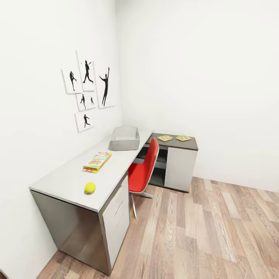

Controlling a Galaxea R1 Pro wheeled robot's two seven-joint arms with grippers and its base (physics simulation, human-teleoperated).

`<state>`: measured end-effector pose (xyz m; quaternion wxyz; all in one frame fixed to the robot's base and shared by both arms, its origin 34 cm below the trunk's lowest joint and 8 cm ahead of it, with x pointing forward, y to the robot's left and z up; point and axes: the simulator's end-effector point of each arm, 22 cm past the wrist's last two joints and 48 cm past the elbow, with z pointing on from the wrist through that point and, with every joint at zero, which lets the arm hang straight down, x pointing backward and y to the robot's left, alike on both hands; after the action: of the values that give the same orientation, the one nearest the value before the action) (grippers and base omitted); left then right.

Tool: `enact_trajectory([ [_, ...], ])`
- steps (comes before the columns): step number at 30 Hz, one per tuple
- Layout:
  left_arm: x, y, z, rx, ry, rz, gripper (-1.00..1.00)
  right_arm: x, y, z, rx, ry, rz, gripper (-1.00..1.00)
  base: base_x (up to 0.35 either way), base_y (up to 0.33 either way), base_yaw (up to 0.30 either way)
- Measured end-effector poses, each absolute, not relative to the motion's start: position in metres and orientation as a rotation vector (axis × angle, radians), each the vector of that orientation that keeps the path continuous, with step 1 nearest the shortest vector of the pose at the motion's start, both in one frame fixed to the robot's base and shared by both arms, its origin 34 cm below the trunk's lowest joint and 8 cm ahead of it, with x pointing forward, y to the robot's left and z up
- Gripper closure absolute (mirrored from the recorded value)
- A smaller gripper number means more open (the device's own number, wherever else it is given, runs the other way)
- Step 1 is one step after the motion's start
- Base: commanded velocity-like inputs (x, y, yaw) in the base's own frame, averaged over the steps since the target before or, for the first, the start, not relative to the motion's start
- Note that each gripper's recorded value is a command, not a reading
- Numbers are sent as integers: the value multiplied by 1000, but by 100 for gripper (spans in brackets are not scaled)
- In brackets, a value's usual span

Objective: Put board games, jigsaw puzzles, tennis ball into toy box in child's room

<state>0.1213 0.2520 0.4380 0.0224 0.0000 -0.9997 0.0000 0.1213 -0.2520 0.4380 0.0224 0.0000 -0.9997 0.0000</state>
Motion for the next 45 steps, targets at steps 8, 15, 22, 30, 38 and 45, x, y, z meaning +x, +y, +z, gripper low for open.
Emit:
enact_trajectory([
  [8, 116, 263, 438, -3, -3104, -14, -100, 163, -246, 437, 2, -3161, -6, -100, 0, 0, 0],
  [15, 116, 263, 438, -3, -3104, -14, -100, 163, -246, 437, 2, -3161, -6, -100, 0, 0, 0],
  [22, 116, 263, 438, -3, -3104, -14, -100, 163, -246, 437, 2, -3161, -6, -100, 0, 0, 0],
  [30, 122, 264, 438, -2, -3118, -20, -100, 177, -246, 438, 5, -3192, -10, -100, 0, 0, 0],
  [38, 131, 264, 438, -2, -3138, -23, -100, 218, -251, 441, 12, -3326, -7, -100, 0, 0, 0],
  [45, 210, 263, 440, -12, -3214, -22, -100, 271, -282, 448, -2, -3387, 60, -100, 0, 0, 0],
])
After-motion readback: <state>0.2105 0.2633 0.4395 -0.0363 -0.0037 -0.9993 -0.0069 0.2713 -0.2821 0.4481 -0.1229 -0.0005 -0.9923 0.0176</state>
